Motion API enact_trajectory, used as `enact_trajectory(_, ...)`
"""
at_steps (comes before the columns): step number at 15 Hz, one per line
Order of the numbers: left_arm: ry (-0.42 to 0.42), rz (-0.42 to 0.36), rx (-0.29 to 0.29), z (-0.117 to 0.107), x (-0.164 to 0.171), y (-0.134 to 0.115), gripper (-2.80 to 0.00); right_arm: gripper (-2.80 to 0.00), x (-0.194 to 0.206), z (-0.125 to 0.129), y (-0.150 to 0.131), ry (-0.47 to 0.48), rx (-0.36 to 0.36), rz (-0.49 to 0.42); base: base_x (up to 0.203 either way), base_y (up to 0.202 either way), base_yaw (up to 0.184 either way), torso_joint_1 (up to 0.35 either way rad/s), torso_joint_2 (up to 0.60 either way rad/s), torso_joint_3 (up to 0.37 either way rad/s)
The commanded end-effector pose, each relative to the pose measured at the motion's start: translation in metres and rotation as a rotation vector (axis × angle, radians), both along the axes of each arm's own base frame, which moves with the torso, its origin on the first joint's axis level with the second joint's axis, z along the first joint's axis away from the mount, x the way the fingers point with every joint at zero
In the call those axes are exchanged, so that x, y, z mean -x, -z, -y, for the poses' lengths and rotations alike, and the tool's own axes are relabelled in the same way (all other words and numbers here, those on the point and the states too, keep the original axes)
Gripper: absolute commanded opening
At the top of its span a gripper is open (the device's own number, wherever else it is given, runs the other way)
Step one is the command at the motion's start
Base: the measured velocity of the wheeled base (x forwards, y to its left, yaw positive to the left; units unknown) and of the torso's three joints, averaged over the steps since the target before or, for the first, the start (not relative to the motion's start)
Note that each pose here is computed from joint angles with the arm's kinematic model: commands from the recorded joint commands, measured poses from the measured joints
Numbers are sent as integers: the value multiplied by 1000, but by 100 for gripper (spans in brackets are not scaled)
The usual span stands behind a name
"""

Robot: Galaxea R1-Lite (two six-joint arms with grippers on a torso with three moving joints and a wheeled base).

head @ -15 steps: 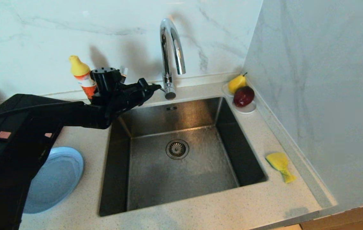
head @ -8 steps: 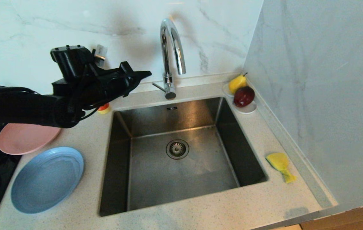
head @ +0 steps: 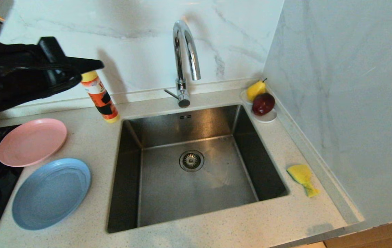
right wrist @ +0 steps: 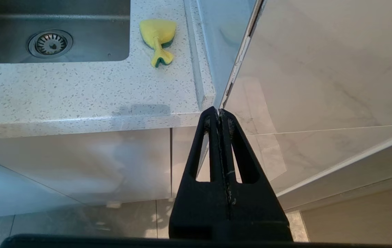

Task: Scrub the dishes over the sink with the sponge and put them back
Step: Place the plate on the plate

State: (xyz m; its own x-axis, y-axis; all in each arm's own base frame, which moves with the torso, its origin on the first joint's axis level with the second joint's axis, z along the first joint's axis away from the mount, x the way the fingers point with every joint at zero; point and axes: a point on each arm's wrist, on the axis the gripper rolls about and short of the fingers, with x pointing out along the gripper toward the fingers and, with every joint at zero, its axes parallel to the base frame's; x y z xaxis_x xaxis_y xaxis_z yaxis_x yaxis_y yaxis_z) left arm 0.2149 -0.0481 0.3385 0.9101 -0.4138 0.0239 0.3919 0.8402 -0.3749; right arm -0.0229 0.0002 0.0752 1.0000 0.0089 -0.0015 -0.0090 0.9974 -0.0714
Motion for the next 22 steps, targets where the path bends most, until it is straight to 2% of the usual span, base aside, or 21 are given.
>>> enact_trajectory(1,-156,123,-72,-21,88,-19,-280,-280,0,0,0,0,1,0,0,0,0,0,0,0)
enact_trajectory(4,-443,160,-167,-38,140,-8,-280,-280,0,0,0,0,1,0,0,0,0,0,0,0)
enact_trajectory(7,-780,153,-312,-52,176,-1,-280,-280,0,0,0,0,1,-2,0,0,0,0,0,0)
enact_trajectory(8,-870,158,-364,-56,190,1,-280,-280,0,0,0,0,1,0,0,0,0,0,0,0)
enact_trajectory(9,-923,164,-420,-59,202,5,-280,-280,0,0,0,0,1,0,0,0,0,0,0,0)
enact_trajectory(11,-958,143,-549,-62,211,19,-280,-280,0,0,0,0,1,0,0,0,0,0,0,0)
enact_trajectory(14,-989,124,-558,-60,200,4,-280,-280,0,0,0,0,1,0,0,0,0,0,0,0)
enact_trajectory(16,-1098,55,-564,-58,180,-10,-280,-280,0,0,0,0,1,0,0,0,0,0,0,0)
enact_trajectory(18,-1189,26,-545,-57,166,-29,-280,-280,0,0,0,0,1,0,0,0,0,0,0,0)
enact_trajectory(20,-1220,17,-536,-54,150,-45,-280,-280,0,0,0,0,1,0,0,0,0,0,0,0)
enact_trajectory(22,-1209,-16,-570,-49,125,-47,-280,-280,0,0,0,0,1,0,0,0,0,0,0,0)
